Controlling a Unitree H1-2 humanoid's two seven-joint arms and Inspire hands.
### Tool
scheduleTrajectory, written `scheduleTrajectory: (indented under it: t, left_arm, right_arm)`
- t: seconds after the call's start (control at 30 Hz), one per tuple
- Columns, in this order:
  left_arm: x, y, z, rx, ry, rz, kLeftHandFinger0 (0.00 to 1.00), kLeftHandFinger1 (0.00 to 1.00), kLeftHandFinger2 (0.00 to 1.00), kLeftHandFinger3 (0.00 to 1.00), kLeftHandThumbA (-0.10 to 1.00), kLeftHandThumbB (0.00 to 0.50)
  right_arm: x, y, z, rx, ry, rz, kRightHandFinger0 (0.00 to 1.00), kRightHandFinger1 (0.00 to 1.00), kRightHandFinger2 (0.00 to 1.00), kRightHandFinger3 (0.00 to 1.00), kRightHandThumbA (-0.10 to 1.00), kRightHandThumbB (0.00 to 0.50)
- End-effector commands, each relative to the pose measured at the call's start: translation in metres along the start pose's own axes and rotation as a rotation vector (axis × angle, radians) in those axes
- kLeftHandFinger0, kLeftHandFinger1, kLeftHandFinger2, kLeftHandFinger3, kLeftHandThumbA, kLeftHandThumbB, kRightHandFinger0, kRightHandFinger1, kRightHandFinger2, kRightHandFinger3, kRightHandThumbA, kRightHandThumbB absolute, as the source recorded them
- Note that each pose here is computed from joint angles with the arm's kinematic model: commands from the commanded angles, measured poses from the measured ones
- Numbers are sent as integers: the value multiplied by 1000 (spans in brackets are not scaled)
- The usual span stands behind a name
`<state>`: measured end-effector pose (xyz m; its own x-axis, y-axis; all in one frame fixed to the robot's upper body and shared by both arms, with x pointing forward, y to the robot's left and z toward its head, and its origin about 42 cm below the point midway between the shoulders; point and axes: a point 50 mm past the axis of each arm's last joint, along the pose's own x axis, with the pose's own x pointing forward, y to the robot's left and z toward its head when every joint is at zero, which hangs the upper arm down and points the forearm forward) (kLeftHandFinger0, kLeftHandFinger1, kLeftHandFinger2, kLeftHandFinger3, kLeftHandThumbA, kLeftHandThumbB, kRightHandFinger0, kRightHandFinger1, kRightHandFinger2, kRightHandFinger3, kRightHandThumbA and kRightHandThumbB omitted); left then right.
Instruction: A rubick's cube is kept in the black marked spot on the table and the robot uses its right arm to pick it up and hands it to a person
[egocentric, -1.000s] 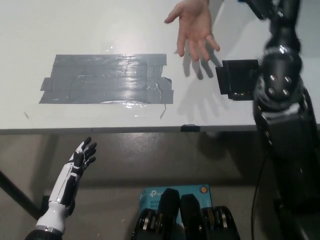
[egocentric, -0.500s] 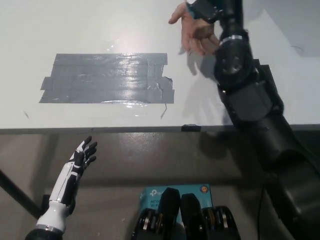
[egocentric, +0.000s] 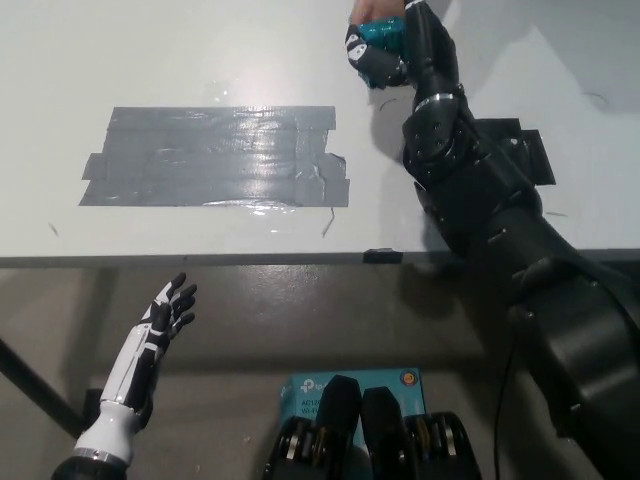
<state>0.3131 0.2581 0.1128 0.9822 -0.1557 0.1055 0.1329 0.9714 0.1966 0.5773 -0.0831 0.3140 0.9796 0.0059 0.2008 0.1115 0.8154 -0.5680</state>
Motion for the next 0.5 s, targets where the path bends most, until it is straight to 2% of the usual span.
scheduleTrajectory:
  t: [0.0,0.03,0.1,0.2,0.33,0.37,0.47]
  left_arm:
    - [8,2,14,25,-52,-23,1000,1000,1000,1000,1000,178]
    - [8,2,15,23,-49,-23,1000,1000,1000,1000,1000,179]
    - [7,2,14,23,-50,-24,1000,1000,1000,1000,1000,179]
    - [10,3,16,33,-53,-22,1000,1000,1000,1000,1000,177]
    - [10,4,16,37,-61,-23,1000,1000,1000,1000,1000,165]
    - [10,4,16,37,-54,-22,1000,1000,1000,1000,1000,171]
    - [11,4,16,40,-60,-23,1000,1000,1000,1000,1000,165]
  right_arm:
    - [19,-20,43,-41,-72,81,1000,1000,1000,1000,334,298]
    - [19,-21,33,-44,-23,112,1000,1000,1000,1000,465,312]
    - [19,-22,28,-35,-15,110,1000,1000,1000,1000,503,306]
    - [20,-27,20,-38,5,98,1000,1000,1000,1000,643,346]
    - [20,-33,13,-30,0,80,1000,1000,1000,1000,731,386]
    - [20,-35,11,-20,-2,74,1000,1000,1000,1000,773,413]
    - [21,-38,11,-18,-5,65,1000,1000,1000,1000,813,422]
